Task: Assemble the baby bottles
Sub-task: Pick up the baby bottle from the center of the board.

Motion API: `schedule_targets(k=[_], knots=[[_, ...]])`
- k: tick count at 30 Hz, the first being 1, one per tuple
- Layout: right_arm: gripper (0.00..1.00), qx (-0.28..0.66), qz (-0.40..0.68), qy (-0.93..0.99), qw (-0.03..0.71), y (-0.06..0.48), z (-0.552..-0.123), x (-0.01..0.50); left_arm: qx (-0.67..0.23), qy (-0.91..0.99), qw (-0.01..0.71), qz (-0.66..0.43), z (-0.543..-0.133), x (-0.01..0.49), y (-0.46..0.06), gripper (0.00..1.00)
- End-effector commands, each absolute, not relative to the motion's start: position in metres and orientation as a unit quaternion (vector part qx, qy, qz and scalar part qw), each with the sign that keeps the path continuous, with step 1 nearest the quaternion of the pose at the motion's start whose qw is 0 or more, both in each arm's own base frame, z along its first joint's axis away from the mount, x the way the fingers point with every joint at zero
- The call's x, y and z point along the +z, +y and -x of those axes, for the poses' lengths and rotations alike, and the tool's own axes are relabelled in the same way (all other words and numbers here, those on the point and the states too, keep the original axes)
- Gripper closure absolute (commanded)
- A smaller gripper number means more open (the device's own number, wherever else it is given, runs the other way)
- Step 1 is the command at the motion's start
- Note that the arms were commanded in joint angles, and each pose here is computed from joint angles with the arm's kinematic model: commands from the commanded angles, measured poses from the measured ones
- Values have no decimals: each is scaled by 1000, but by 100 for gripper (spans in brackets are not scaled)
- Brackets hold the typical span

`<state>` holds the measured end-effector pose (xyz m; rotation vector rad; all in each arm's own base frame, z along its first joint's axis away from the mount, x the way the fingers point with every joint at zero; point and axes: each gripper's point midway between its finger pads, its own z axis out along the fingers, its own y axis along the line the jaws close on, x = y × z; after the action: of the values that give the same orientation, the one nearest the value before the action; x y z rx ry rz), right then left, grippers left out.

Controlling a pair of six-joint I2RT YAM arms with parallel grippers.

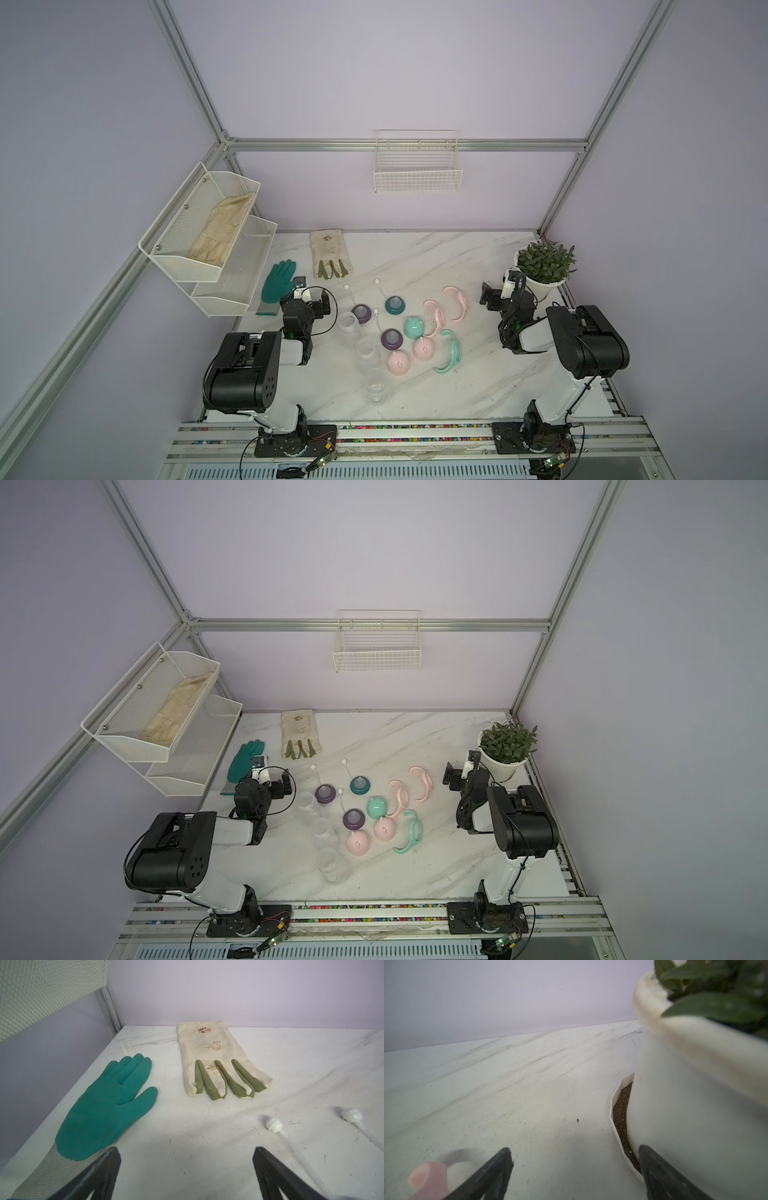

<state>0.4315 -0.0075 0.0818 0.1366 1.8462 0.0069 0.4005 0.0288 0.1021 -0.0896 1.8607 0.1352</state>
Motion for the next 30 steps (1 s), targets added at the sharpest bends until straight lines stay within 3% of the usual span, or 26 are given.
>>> schedule_targets(k=[1,8,14,21,30], knots=[[3,2,-50,778,626,-6,-435,98,70,787,612,39,-402,113,34,0],[3,-4,-60,782,620,-3,-438,151,120,784,602,94,-386,159,58,0],[3,60,100,796,595,117,-432,217,64,766,633,92,-384,238,41,0],[3,252,308,766,505,275,-337,250,-78,751,654,-51,-376,313,-35,0],[3,349,423,732,405,359,-212,249,-78,761,642,-56,-369,323,-46,0]])
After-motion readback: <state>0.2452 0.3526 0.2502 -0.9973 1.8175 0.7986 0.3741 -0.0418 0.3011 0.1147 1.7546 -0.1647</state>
